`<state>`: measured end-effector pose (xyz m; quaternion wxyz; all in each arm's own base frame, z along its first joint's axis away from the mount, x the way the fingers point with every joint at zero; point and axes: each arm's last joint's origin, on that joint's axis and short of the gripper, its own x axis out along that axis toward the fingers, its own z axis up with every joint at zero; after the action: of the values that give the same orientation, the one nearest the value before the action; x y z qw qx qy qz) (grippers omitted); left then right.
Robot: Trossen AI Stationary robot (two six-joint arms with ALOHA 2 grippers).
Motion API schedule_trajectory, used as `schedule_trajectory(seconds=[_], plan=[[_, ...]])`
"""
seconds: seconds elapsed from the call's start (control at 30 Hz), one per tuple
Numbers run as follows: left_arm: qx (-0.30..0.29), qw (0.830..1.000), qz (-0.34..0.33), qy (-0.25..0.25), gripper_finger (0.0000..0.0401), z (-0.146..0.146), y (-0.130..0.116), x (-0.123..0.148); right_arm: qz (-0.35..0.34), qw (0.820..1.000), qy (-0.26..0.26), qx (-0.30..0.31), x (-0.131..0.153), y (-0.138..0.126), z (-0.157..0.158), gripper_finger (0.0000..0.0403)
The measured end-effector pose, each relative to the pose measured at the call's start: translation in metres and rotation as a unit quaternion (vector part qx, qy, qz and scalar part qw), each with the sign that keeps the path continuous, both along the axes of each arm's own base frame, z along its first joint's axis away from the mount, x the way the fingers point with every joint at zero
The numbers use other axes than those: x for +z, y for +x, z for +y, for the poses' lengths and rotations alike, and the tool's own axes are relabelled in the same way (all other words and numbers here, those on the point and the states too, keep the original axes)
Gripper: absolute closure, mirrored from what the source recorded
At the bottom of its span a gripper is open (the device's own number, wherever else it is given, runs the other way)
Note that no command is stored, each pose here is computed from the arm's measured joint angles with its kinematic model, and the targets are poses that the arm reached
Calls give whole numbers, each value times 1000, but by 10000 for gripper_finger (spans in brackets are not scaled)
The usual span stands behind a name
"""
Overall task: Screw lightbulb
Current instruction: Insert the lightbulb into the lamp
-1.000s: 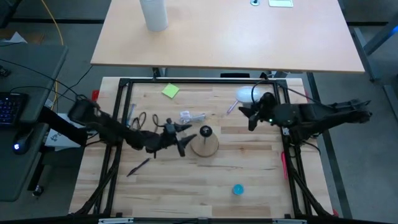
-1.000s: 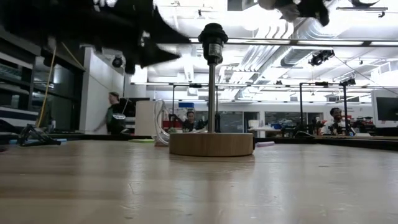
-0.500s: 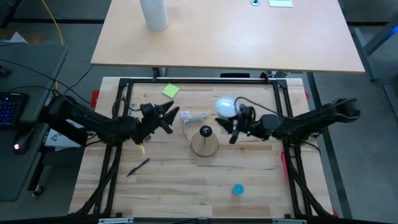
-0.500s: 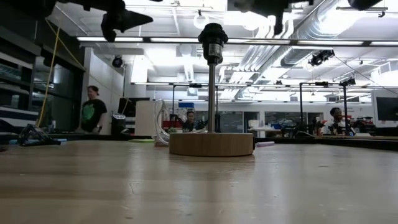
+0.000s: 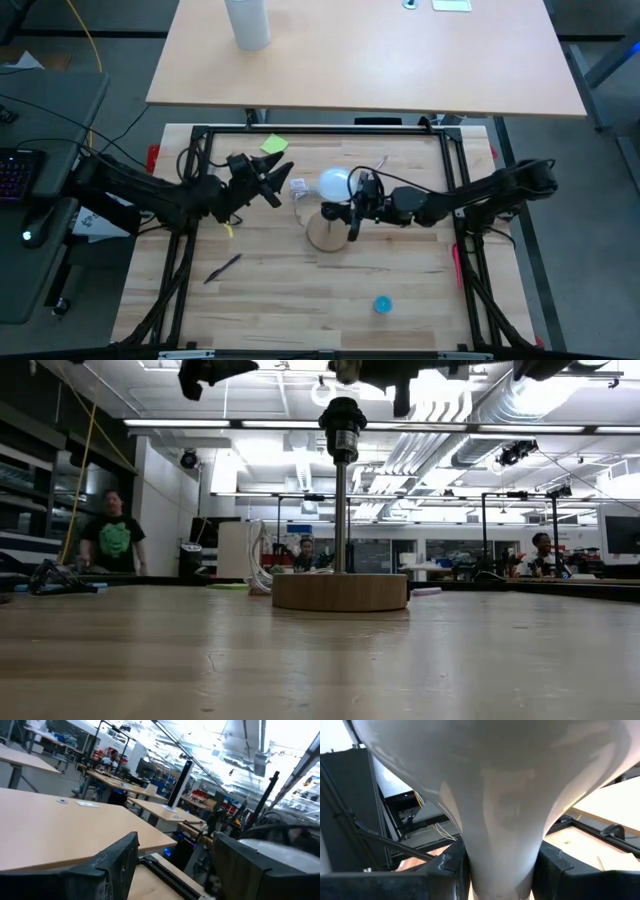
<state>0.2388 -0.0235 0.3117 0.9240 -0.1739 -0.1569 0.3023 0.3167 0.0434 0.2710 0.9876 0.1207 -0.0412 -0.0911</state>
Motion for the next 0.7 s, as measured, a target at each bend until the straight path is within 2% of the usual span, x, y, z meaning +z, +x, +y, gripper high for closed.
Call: schedule_trajectory(seconds=[0.3,0.4,0.7], plan=[[1,1000,-1,29,167,-1,3,25,12,1000,-17,-1,-11,7,1,264],[1,1000,-8,30,167,-1,3,32,20,999,-32,-20,-12,7,0,264],[0,999,-2,44,167,-1,3,39,47,998,-40,-32,-17,7,-1,264]])
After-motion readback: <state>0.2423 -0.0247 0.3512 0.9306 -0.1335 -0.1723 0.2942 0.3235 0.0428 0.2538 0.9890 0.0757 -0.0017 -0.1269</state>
